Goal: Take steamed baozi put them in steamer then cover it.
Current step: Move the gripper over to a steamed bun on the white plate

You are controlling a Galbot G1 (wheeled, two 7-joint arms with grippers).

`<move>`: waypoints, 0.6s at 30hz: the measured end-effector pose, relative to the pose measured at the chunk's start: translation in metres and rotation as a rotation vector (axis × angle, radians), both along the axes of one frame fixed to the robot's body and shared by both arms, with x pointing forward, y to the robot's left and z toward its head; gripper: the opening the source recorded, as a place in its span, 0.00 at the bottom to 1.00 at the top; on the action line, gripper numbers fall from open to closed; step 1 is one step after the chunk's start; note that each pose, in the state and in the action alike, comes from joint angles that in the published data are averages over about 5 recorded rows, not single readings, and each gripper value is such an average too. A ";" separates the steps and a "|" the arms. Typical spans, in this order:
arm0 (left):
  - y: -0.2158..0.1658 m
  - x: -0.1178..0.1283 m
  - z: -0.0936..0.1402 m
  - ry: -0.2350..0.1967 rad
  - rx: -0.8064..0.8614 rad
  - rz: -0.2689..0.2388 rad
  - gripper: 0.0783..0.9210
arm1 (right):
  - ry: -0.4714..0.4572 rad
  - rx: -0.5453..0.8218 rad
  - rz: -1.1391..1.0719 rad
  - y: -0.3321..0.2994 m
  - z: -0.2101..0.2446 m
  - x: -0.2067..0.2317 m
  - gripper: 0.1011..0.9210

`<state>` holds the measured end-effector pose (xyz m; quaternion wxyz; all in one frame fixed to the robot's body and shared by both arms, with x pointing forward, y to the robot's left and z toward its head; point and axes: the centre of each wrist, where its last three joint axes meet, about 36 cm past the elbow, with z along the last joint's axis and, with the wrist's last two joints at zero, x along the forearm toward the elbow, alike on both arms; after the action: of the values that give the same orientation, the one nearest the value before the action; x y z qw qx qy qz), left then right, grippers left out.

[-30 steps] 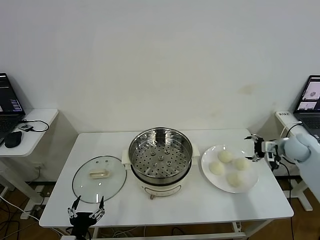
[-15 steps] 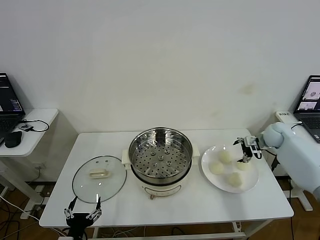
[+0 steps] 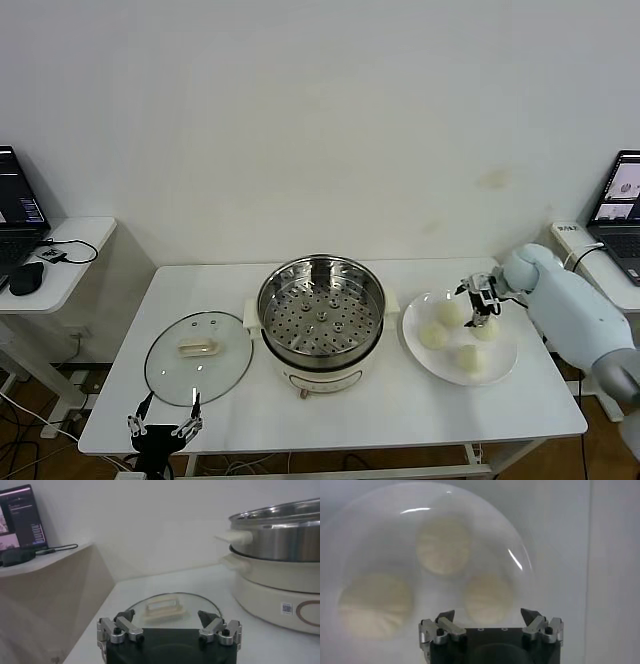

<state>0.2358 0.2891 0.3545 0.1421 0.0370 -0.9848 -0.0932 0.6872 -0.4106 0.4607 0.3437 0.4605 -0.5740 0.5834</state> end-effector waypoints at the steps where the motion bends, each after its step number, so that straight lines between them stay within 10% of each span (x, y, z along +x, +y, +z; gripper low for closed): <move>1: 0.000 0.000 0.000 0.000 0.000 0.000 0.88 | 0.002 -0.002 0.000 0.002 -0.001 0.001 0.88; 18: 0.002 0.002 0.000 -0.006 0.002 0.000 0.88 | 0.022 -0.031 -0.006 0.020 -0.018 0.010 0.76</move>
<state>0.2377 0.2908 0.3548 0.1391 0.0375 -0.9851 -0.0940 0.6976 -0.3910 0.4426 0.3589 0.4598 -0.5623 0.5862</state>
